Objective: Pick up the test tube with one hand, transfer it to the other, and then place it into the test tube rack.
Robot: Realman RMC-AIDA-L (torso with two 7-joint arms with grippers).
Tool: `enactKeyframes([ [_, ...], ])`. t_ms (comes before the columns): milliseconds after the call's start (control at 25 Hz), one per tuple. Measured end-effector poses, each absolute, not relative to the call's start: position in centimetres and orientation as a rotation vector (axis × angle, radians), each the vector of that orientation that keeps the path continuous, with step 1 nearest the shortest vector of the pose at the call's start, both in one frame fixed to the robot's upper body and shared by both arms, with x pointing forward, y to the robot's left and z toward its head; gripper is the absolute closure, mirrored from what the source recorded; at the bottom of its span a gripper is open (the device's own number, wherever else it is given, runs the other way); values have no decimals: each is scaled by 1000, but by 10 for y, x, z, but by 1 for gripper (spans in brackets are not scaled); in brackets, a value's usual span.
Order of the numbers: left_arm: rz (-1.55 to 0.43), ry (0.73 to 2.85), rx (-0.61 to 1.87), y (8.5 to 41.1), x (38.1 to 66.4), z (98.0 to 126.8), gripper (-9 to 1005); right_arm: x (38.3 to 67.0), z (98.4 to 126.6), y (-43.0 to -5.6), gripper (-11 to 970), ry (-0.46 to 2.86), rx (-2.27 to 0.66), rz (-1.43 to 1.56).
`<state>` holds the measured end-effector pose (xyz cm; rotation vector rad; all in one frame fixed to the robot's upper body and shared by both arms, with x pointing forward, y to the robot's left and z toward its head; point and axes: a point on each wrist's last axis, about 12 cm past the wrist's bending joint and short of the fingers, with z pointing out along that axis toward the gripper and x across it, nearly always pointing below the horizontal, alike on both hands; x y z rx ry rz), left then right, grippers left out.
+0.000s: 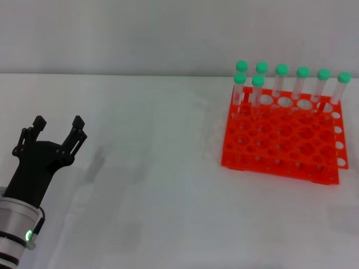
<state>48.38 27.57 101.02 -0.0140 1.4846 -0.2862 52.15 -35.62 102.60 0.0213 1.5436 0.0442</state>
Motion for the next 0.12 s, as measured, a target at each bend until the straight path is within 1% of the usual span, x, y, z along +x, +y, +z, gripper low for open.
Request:
enactKeyframes([
  [120, -281, 1489, -12, 276, 483, 1009, 116, 518, 1025, -359, 84, 1545, 32, 37],
])
